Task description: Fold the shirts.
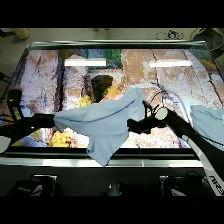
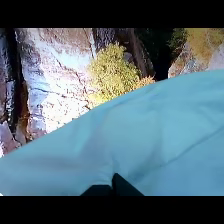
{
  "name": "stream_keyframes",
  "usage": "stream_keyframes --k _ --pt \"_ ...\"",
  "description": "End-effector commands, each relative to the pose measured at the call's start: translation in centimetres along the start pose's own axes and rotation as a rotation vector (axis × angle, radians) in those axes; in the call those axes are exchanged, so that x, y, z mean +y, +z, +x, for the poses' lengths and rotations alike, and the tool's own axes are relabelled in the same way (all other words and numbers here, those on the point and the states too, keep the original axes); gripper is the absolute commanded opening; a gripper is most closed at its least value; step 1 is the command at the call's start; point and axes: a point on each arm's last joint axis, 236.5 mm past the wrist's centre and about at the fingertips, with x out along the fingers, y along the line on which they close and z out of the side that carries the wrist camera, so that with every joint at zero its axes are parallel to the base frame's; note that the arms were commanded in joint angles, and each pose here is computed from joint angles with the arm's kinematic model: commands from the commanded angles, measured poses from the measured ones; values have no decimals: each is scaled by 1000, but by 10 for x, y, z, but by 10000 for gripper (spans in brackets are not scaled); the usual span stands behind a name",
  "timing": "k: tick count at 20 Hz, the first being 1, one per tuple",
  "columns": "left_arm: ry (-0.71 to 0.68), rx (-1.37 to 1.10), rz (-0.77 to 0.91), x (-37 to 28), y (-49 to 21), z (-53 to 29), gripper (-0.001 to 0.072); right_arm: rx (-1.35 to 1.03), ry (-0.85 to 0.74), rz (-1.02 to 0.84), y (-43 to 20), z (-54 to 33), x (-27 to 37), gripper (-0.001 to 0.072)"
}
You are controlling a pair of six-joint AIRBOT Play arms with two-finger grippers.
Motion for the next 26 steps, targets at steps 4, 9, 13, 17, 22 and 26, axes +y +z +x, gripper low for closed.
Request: stream_keyframes --k 4,9,13,17,22,26 --pt "-1 -469 159 -42 175 -173 25 -978 -118 -569 96 -381 122 12" --pt "-88 -917 160 -85 242 -378 25 -1708 -212 -698 -69 -629 186 13" --pt "-49 -652 131 -70 205 -321 25 -1666 -247 -648 -77 -624 171 14" --pt "24 -299 104 -40 145 -206 25 -1292 -375 -555 -2 -542 125 15" --pt "52 167 9 5 -12 -23 26 -661 -381 -380 122 -329 31 15" --pt "-11 155 -175 8 -60 64 26 -700 -220 -73 228 -209 -18 16"
